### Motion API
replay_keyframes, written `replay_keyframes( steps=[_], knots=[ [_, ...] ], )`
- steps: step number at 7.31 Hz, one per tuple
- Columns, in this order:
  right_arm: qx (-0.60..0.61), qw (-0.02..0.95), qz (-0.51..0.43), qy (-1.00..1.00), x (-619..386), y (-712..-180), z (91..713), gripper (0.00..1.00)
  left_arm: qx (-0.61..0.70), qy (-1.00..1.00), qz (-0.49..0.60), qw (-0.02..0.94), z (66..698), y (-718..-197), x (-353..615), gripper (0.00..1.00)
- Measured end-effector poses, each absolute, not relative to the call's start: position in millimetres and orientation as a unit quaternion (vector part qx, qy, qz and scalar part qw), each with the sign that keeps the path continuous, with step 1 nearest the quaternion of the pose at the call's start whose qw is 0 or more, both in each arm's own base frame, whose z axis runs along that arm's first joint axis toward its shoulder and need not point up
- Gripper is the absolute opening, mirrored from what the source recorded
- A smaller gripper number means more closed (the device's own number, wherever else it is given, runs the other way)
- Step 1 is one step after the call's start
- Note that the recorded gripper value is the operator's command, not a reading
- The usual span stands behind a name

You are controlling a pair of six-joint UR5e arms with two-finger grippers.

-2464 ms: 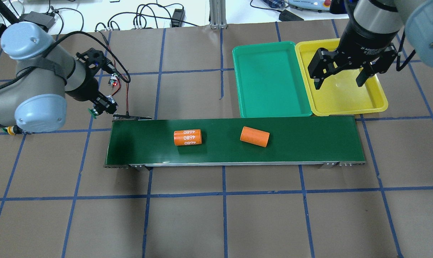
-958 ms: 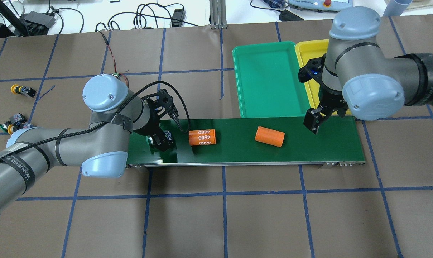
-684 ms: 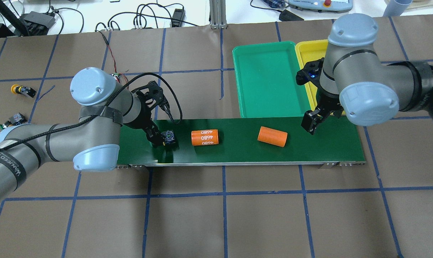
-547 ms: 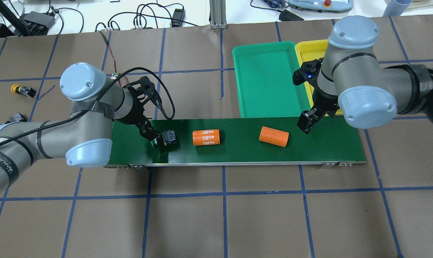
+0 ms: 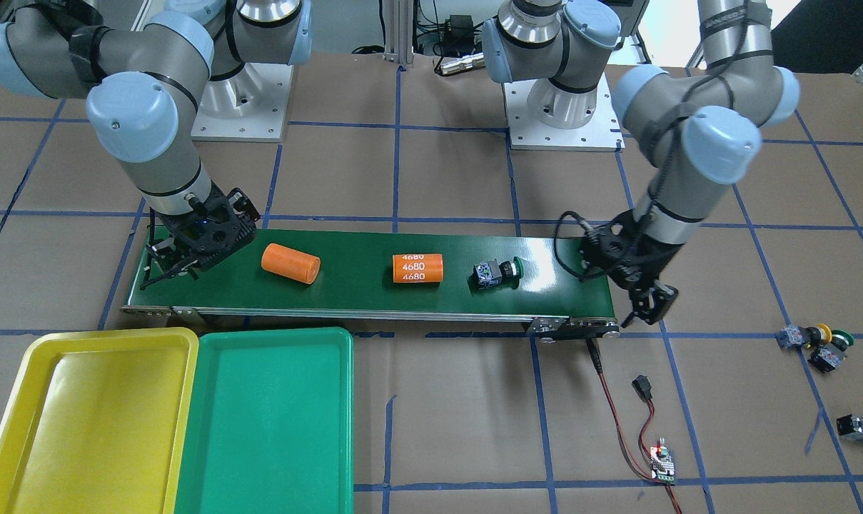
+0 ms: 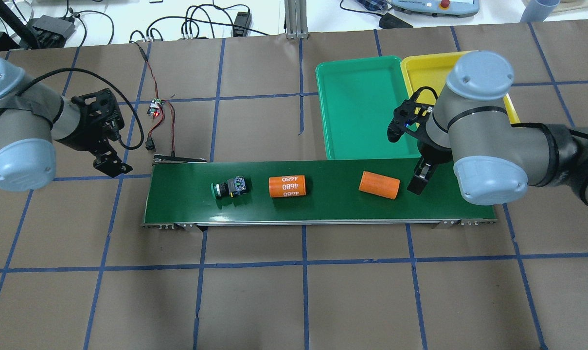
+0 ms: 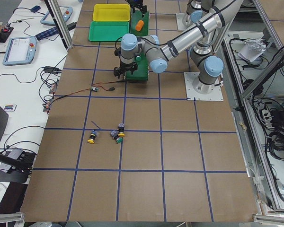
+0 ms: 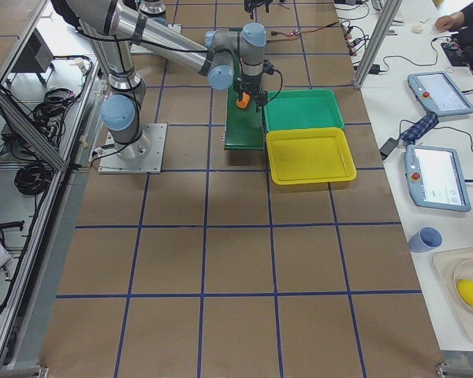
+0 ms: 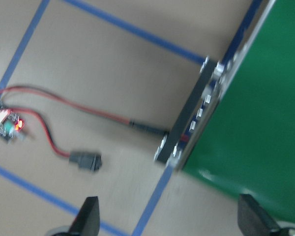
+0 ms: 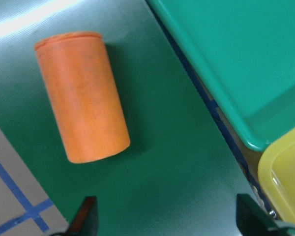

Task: Sort buttons by color to trays
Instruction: 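Hold the right gripper at the belt end while the left returns to the buttons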

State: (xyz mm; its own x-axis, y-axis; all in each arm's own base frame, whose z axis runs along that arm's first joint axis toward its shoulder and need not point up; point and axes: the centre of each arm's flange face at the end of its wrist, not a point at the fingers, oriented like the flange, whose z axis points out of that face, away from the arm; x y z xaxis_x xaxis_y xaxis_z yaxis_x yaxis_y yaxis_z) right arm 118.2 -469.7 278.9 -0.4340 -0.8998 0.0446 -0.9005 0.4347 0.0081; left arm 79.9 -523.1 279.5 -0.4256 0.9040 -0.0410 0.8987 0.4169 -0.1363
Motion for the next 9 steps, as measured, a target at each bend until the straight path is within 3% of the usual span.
replay_keyframes(
  steps=[3, 9],
  knots=[
    [0.655, 0.028, 0.014, -0.755, 118.7, -462.4, 274.9, 1.00, -0.517, -0.856, 0.015, 0.014, 261.5, -502.8, 164.6, 1.00],
    [0.635, 0.032, 0.024, -0.771, 121.9, -458.3, 283.1, 1.00, -0.500, -0.864, -0.060, -0.012, 239.4, -469.4, 272.0, 1.00]
  ],
)
